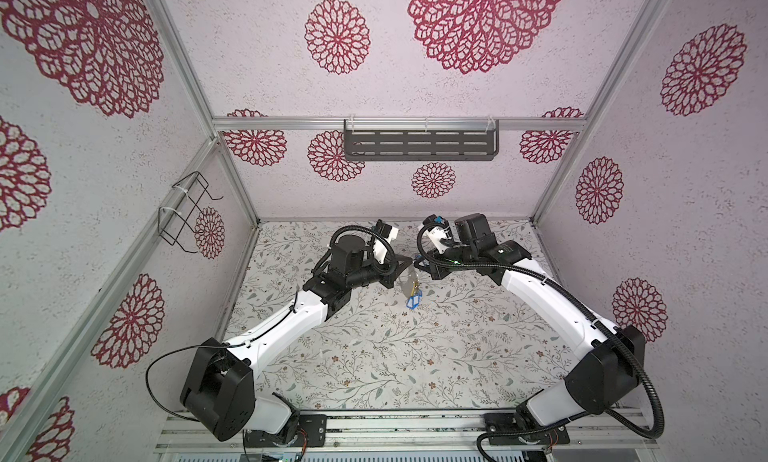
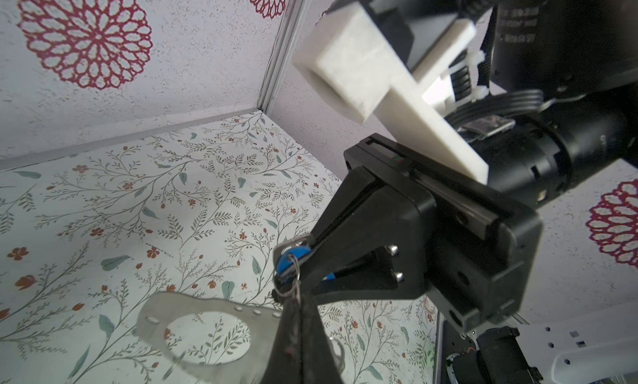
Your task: Remove the keys from the keyring
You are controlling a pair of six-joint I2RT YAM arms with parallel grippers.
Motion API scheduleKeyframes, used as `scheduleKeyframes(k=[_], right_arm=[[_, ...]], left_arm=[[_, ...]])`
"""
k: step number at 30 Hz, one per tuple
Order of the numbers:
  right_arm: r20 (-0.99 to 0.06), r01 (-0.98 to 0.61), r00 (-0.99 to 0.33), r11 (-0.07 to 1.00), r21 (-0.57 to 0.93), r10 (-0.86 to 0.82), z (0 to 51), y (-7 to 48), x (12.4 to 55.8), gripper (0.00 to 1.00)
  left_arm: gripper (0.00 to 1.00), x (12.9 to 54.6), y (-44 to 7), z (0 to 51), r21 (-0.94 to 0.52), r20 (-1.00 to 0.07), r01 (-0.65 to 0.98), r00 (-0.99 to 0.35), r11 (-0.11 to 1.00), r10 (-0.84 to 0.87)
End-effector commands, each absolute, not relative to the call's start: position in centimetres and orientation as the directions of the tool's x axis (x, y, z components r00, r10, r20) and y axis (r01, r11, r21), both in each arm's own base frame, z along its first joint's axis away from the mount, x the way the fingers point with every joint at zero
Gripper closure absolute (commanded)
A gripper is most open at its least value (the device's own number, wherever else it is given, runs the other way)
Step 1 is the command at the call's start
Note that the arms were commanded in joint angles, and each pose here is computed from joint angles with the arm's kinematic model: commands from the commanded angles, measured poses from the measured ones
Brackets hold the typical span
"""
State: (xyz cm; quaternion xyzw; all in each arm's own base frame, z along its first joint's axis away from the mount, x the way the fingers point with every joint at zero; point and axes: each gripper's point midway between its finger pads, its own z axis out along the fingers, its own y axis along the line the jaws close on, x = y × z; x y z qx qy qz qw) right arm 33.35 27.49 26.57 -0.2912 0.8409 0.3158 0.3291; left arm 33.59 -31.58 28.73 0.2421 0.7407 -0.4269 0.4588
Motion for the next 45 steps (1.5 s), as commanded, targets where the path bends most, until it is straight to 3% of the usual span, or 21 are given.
scheduleKeyframes(k=[1, 20, 35, 41, 45], right_arm=[[-0.728, -0.555, -0.661, 0.772, 0.31, -0.183, 24.6, 23.7, 36.4, 1.0], [-0.747, -0.597, -0.643, 0.723, 0.348, -0.172, 24.1, 26.2, 33.6, 1.0], [-0.834, -0.697, -0.536, 0.627, 0.349, -0.131, 29.0, 29.1, 30.9, 1.0], [-0.848, -0.698, -0.519, 0.627, 0.346, -0.11, 29.2, 28.7, 30.7, 1.0], [-0.873, -0.684, -0.484, 0.651, 0.328, -0.068, 30.1, 28.1, 31.1, 1.0]], left_arm=[[1.0, 31.9, -31.7, 36.0, -0.364, -0.93, 0.856, -0.315, 0.367, -0.186], [1.0, 35.1, -31.0, 36.2, -0.47, -0.862, 0.794, -0.32, 0.385, -0.393], [1.0, 35.9, -31.4, 36.1, -0.567, -0.754, 0.768, -0.337, 0.299, -0.564], [1.0, 37.0, -29.3, 35.5, -0.655, -0.658, 0.691, -0.323, 0.305, -0.68], [1.0, 37.3, -28.4, 35.3, -0.714, -0.559, 0.661, -0.342, 0.229, -0.756]])
